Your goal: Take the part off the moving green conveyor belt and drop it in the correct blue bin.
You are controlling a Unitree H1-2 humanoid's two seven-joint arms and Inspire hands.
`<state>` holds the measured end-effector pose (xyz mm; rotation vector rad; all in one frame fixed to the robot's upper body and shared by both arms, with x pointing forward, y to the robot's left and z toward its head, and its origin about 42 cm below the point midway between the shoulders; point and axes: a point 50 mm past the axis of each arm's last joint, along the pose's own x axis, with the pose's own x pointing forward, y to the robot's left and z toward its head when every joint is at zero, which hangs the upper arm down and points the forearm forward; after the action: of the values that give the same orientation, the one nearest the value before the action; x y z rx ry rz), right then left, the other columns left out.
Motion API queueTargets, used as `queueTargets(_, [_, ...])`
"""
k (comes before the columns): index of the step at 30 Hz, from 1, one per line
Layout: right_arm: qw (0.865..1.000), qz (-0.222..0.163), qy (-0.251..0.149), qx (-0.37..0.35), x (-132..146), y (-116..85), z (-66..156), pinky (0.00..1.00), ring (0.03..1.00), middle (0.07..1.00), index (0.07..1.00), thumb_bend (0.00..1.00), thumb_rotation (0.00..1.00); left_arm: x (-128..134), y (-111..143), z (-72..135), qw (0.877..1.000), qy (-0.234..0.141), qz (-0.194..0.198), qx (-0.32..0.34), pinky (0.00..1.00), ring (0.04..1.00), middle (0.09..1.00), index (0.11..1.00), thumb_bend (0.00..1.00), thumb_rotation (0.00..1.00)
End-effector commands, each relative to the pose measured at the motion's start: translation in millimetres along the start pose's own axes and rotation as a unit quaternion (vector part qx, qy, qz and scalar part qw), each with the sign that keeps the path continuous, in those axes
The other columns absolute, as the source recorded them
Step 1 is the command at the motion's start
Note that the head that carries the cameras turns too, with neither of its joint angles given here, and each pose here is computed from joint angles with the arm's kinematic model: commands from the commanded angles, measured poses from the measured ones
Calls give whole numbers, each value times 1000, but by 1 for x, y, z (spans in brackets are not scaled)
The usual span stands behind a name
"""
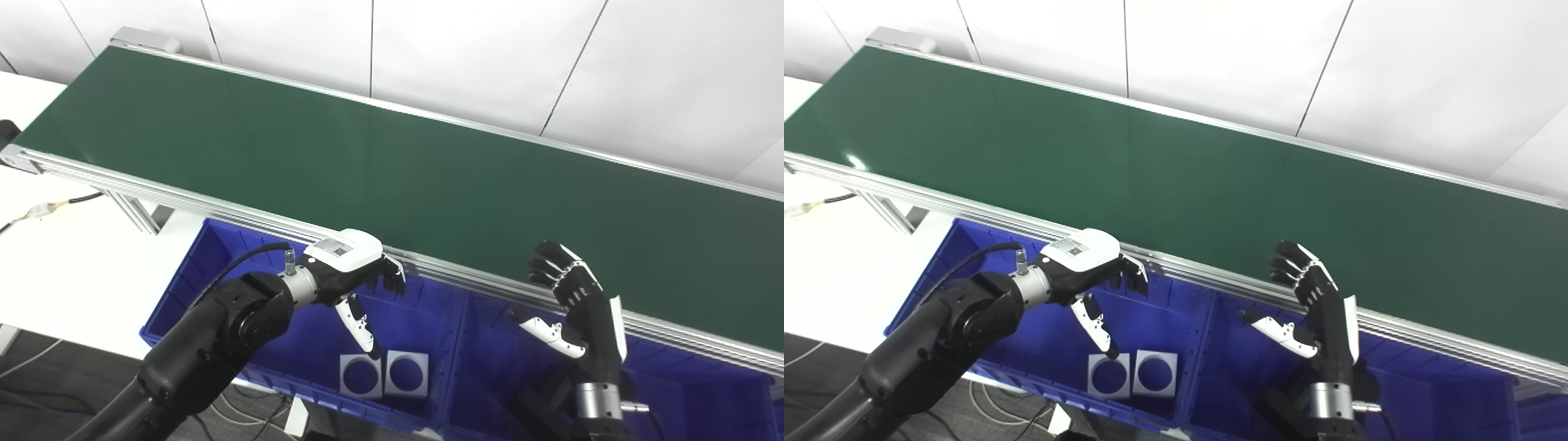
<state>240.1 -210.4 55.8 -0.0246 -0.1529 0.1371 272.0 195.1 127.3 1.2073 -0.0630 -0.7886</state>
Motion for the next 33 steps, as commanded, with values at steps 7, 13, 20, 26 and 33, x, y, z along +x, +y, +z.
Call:
queueTargets(7, [1000, 2, -31, -5, 6, -2, 5, 676, 742, 797, 762, 806, 248, -15, 25, 28, 971, -95, 106, -194, 508, 603, 659, 698, 1000, 365])
queueTargets(13, [1000, 8, -27, 1, 5, -6, 2, 683, 749, 801, 762, 802, 239, -15, 11, 47, 892, -162, 155, -392, 632, 703, 756, 758, 986, 306])
queueTargets(20, [1000, 12, -19, -3, 4, -13, -4, 667, 750, 802, 760, 809, 242, 6, -25, 48, 855, -171, 204, -445, 747, 807, 849, 826, 977, 262])
queueTargets(26, [1000, 12, -6, -9, 1, -5, -10, 658, 738, 814, 768, 796, 215, 24, -56, 37, 859, -142, 234, -432, 752, 836, 879, 852, 905, 138])
queueTargets(33, [1000, 1, 10, -24, 5, 34, -19, 663, 743, 841, 777, 795, 238, 27, -74, 12, 872, -126, 250, -402, 748, 838, 895, 850, 839, 68])
